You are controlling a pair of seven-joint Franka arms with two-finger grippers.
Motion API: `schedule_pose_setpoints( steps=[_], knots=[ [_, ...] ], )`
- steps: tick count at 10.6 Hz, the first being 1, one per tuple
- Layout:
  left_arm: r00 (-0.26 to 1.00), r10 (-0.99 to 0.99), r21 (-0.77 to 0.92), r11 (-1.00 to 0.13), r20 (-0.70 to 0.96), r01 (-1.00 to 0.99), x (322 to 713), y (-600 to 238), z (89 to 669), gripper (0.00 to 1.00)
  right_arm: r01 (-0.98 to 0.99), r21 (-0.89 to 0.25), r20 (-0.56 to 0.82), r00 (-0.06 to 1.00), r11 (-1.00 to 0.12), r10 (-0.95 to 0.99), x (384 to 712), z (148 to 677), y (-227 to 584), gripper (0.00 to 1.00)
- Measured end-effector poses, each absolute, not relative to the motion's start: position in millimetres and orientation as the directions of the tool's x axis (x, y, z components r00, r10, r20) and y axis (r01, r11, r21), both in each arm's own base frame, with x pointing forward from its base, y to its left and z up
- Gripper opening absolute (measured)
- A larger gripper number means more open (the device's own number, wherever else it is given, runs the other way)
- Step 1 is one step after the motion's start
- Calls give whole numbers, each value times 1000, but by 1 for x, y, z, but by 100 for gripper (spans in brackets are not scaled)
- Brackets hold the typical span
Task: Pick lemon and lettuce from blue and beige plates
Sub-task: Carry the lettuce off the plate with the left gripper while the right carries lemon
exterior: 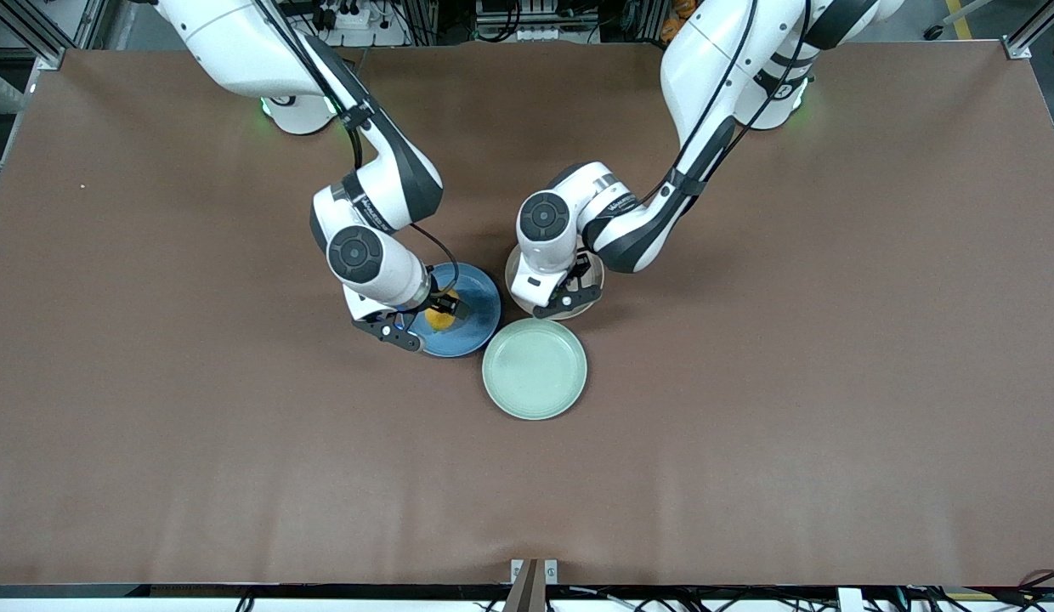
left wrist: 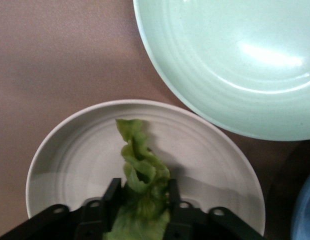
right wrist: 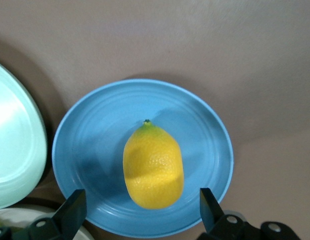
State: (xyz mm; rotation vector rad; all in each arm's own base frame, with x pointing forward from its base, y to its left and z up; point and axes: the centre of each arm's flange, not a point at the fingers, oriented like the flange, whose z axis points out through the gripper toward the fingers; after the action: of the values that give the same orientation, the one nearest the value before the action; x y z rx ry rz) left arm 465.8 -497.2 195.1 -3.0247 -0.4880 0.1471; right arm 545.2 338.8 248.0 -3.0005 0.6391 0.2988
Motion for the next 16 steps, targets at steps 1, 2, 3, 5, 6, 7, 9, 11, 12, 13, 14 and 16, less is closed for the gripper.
schedule_pose_setpoints(
  steps=[1, 2, 3, 5, 6, 7, 9, 11, 12, 13, 14, 16],
  knots=[
    [944, 319, -88, -946, -82, 312, 467, -496, 195, 24, -407, -12, -208, 894, -913, -396, 543, 238, 340, 100],
    [943, 324, -85, -945, -79, 317, 470, -496, 198, 10, -407, -13, -209, 894, -913, -395, 542, 230, 342, 100],
    [941, 332, -77, -942, -70, 327, 476, -495, 209, 3, -406, -14, -210, 894, -914, -395, 541, 221, 343, 100],
    [931, 363, -50, -931, -34, 361, 499, -486, 268, 3, -407, -11, -213, 894, -914, -395, 539, 210, 344, 99],
    [921, 388, -42, -921, -11, 388, 513, -472, 310, 3, -406, -10, -214, 894, -914, -395, 538, 209, 344, 85],
    [908, 419, -38, -907, 8, 419, 527, -453, 348, 3, -405, -10, -215, 894, -914, -394, 538, 209, 345, 70],
    [909, 417, -37, -908, 25, 417, 558, -408, 386, 3, -400, -22, -208, 898, -916, -387, 542, 216, 346, 62],
    [941, 339, -51, -939, 13, 339, 603, -337, 382, 3, -326, -4, -252, 915, -945, -315, 562, 258, 339, 62],
    [958, 288, -61, -956, -6, 287, 625, -294, 371, 3, -266, -1, -281, 925, -964, -255, 577, 291, 322, 62],
    [971, 236, -68, -970, -32, 234, 645, -250, 355, 3, -196, -24, -285, 941, -980, -181, 596, 324, 289, 62],
    [980, 192, -65, -980, -54, 188, 659, -215, 337, 3, -133, -47, -286, 951, -990, -114, 612, 345, 243, 62],
    [990, 123, -44, -992, -73, 120, 679, -167, 301, 4, -64, -75, -293, 955, -995, -39, 632, 353, 146, 62]
  ],
)
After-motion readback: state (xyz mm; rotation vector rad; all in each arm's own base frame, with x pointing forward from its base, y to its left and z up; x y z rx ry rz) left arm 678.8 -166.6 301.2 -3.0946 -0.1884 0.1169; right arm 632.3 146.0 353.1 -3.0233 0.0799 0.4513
